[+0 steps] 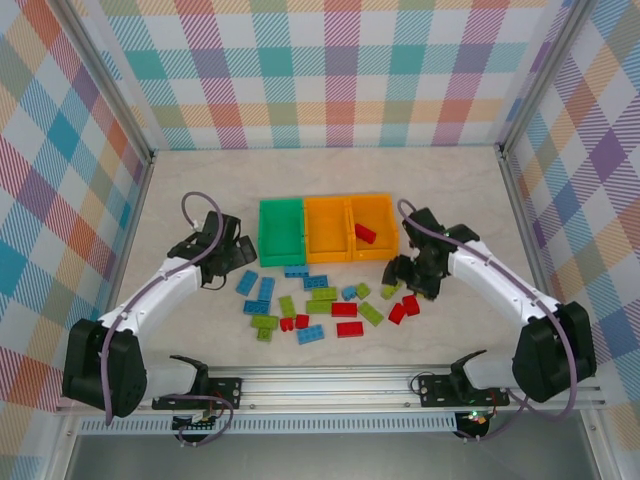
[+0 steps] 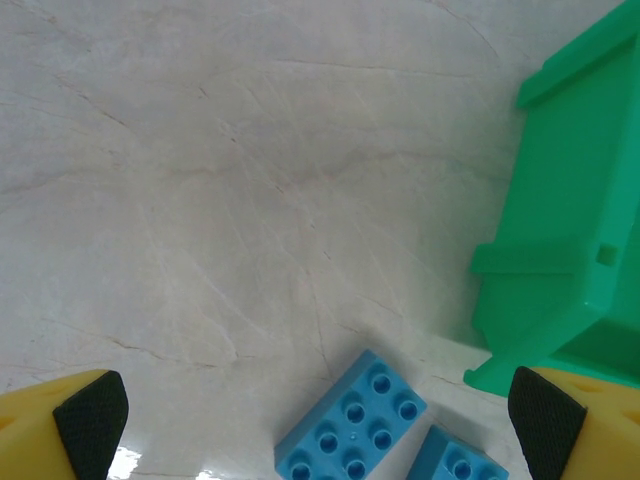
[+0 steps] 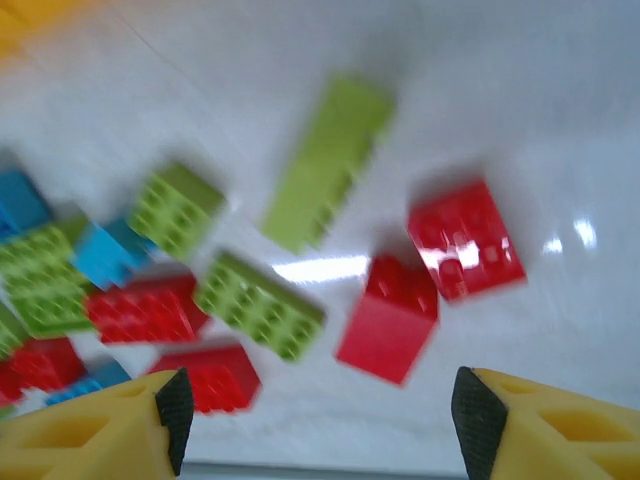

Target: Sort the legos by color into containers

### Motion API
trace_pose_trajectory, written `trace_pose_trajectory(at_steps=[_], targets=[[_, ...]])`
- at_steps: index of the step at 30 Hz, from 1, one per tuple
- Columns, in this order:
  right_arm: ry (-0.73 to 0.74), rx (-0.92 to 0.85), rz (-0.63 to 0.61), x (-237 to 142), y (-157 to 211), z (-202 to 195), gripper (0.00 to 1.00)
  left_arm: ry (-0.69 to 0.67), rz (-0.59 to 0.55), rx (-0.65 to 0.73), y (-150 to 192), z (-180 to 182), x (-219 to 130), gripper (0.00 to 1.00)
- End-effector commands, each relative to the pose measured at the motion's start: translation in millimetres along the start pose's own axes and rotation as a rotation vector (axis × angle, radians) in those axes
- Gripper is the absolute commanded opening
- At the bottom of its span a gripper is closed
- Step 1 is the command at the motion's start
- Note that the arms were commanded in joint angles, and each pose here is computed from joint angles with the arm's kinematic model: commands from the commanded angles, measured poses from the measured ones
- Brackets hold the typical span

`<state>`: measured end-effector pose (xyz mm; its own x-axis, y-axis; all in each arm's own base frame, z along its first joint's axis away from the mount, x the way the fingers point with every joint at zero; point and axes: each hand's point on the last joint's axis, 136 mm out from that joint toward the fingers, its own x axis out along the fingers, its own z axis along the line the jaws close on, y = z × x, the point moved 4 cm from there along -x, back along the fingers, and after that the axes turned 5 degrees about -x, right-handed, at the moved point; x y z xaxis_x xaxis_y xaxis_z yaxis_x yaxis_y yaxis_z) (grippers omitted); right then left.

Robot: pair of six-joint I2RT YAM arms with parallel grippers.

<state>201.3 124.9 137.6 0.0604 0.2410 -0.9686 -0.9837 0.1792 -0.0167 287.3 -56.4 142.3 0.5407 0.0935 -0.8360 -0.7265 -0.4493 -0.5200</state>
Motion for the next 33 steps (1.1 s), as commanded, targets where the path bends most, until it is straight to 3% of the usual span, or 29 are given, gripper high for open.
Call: trace_pose_trajectory(at_steps=[1, 9, 17, 21, 26, 33], targets=[[0.005, 0.123, 0.087, 2, 28, -9, 0.74, 0.003, -0.011, 0.035, -6, -8, -1, 1.0], [0.025, 0.164, 0.146, 27, 45, -16, 0.72, 0.004, -0.006, 0.054, -7, -12, -1, 1.0], [0.063, 0.14, 0.124, 42, 26, -8, 0.75, 0.005, -0.006, 0.065, -7, -13, -1, 1.0], [0.088, 0.128, 0.152, 57, 22, -9, 0.72, 0.004, -0.007, 0.066, -7, -13, -1, 1.0], [0.125, 0.114, 0.174, 70, 19, -11, 0.61, -0.001, -0.011, 0.073, -8, -12, -2, 1.0], [0.131, 0.103, 0.135, 59, 14, -10, 0.31, -0.012, -0.016, 0.083, -8, -10, -2, 1.0]])
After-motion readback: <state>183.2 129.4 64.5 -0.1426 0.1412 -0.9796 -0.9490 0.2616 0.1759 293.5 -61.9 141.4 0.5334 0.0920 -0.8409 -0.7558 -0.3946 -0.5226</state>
